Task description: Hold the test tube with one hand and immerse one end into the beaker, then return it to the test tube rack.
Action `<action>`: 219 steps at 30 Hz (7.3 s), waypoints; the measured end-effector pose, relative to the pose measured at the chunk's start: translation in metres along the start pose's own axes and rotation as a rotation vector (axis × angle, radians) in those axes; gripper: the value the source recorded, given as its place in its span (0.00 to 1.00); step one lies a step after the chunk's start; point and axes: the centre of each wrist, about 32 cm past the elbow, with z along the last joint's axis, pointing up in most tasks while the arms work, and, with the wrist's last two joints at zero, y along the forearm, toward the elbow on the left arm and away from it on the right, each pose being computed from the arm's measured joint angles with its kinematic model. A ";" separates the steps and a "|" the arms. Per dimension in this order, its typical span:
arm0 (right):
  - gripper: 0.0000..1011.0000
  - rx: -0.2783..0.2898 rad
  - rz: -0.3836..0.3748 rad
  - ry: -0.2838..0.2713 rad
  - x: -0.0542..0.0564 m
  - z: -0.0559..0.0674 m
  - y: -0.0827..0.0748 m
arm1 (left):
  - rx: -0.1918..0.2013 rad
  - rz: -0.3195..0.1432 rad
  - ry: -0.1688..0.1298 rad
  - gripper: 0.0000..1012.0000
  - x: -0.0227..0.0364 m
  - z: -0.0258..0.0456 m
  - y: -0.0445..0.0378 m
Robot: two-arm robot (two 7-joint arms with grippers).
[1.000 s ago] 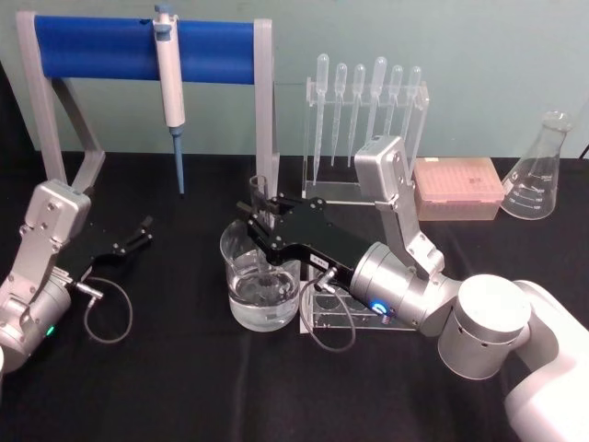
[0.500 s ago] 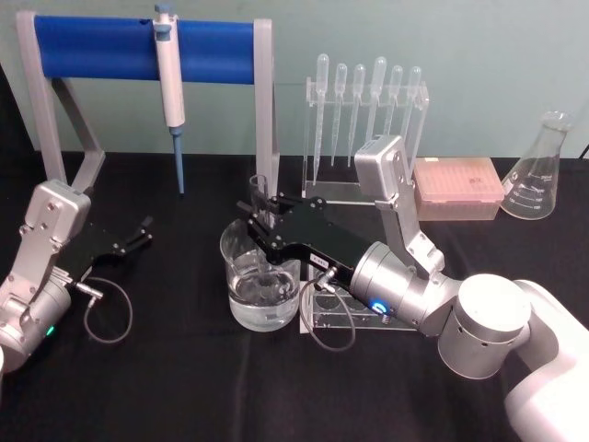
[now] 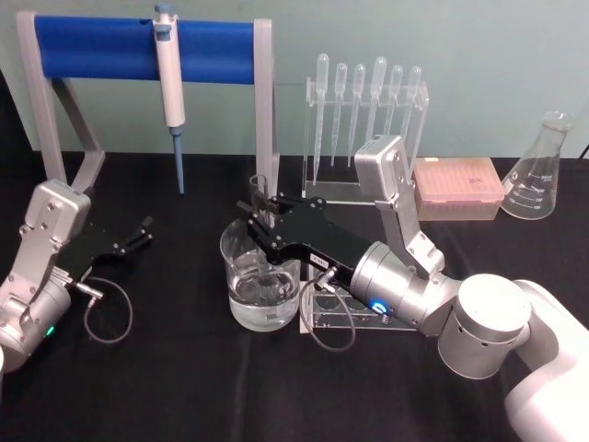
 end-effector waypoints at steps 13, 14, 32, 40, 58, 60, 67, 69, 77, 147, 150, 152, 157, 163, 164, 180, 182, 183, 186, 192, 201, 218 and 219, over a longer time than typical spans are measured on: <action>0.23 0.000 0.000 0.000 0.000 0.000 0.000 | 0.000 0.000 0.000 0.99 0.0000 0.0000 0.0000; 0.23 0.000 0.000 0.000 0.000 0.000 0.000 | 0.000 0.000 0.000 0.99 0.0000 0.0000 0.0000; 0.23 0.000 0.000 0.000 0.000 0.000 0.000 | 0.000 0.000 0.000 0.99 0.0000 0.0000 0.0000; 0.23 0.000 0.000 0.000 0.000 0.000 0.000 | 0.000 0.000 0.000 0.99 0.0000 0.0000 0.0000; 0.23 0.000 0.000 0.000 0.000 0.000 0.000 | 0.000 0.000 0.000 0.99 0.0000 0.0000 0.0000; 0.23 0.000 0.000 0.000 0.000 0.000 0.000 | 0.000 0.000 0.000 0.99 0.0000 0.0000 0.0000; 0.23 0.000 0.000 0.000 0.000 0.000 0.000 | 0.000 0.000 0.000 0.99 0.0000 0.0000 0.0000; 0.23 0.000 0.000 0.000 0.000 0.000 0.000 | 0.000 0.000 0.000 0.99 0.0000 0.0000 0.0000; 0.23 0.000 0.000 0.000 0.000 0.000 0.000 | 0.000 0.000 0.000 0.99 0.0000 0.0000 0.0000; 0.23 0.000 0.000 0.000 0.000 0.000 0.000 | 0.000 0.000 0.000 0.99 0.0000 0.0000 0.0000; 0.23 0.000 0.000 0.000 0.000 0.000 0.000 | 0.000 0.000 0.000 0.99 0.0000 0.0000 0.0000; 0.23 0.000 0.000 0.000 0.000 0.000 0.000 | 0.000 0.000 0.000 0.99 0.0000 0.0000 0.0000; 0.23 0.000 0.000 0.000 0.000 0.000 0.000 | 0.000 0.000 0.000 0.99 0.0000 0.0000 0.0000; 0.23 0.000 0.000 0.000 0.000 0.000 0.000 | 0.000 0.000 0.000 0.99 0.0000 0.0000 0.0000; 0.23 0.000 0.000 0.000 0.000 0.000 0.000 | 0.000 0.000 0.000 0.99 0.0000 0.0000 0.0000; 0.23 0.000 0.000 0.000 0.000 0.000 0.000 | 0.000 0.000 0.000 0.99 0.0000 0.0000 0.0000; 0.23 0.000 0.000 0.000 0.000 0.000 0.000 | 0.000 0.000 0.000 0.99 0.0000 0.0000 0.0000; 0.23 0.000 0.000 0.000 0.000 0.000 0.000 | 0.000 0.000 0.000 0.99 0.0000 0.0000 0.0000; 0.23 0.000 0.000 0.000 0.000 0.000 0.000 | 0.000 0.000 0.000 0.99 0.0000 0.0000 0.0000; 0.23 0.000 0.000 0.000 0.000 0.000 0.000 | 0.000 0.000 0.000 0.99 0.0000 0.0000 0.0000; 0.23 0.000 0.000 0.000 0.000 0.000 0.000 | 0.000 0.000 0.000 0.99 0.0000 0.0000 0.0000; 0.23 0.000 0.000 0.000 0.000 0.000 0.000 | 0.000 0.000 0.000 0.99 0.0000 0.0000 0.0000; 0.23 0.000 0.000 0.000 0.000 0.000 0.000 | 0.000 0.000 0.000 0.99 0.0000 0.0000 0.0000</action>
